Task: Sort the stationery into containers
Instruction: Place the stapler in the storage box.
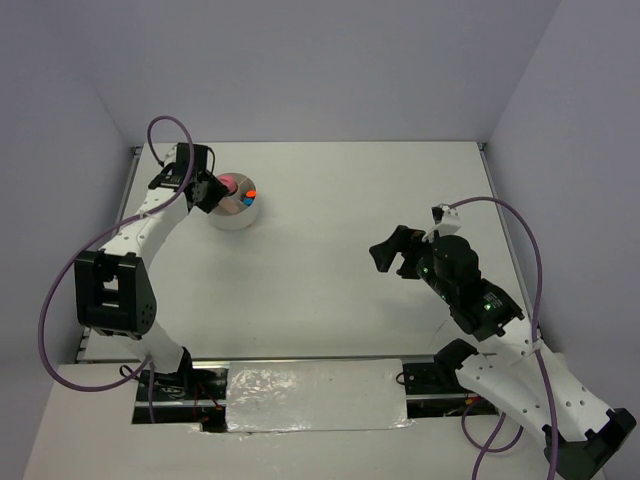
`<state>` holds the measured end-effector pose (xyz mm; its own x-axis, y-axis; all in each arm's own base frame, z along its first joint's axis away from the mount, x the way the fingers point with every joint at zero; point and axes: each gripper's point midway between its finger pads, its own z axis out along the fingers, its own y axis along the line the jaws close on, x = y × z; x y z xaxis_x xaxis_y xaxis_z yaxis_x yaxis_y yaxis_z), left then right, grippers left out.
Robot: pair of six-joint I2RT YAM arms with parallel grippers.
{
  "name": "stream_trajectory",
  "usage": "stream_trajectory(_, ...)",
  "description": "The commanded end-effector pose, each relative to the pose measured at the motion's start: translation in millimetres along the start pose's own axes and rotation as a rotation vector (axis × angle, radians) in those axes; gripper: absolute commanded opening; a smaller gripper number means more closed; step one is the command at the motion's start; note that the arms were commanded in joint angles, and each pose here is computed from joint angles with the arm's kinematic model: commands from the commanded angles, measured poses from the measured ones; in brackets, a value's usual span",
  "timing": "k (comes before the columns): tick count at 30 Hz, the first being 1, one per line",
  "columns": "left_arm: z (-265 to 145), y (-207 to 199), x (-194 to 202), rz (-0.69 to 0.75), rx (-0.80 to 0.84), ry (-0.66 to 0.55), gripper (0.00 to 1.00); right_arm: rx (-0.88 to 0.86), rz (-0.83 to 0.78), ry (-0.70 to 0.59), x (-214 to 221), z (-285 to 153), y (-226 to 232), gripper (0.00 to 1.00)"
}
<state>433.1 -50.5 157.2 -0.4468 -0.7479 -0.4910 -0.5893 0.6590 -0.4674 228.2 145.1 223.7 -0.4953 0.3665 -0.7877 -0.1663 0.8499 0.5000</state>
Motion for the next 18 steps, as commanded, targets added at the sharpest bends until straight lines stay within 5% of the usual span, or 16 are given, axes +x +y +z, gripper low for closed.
stream_trajectory(1, -4.3, -16.9, -20.3, -0.023, 0.054, -0.046, 0.00, 0.004, 0.009, -0.021, -3.1, -1.3, -0.9, 1.00)
stream_trajectory(18, -1.1, -12.3, -21.6, -0.039, 0.063, -0.037, 0.00, 0.002, 0.010, -0.023, -4.0, -1.5, -0.3, 1.00)
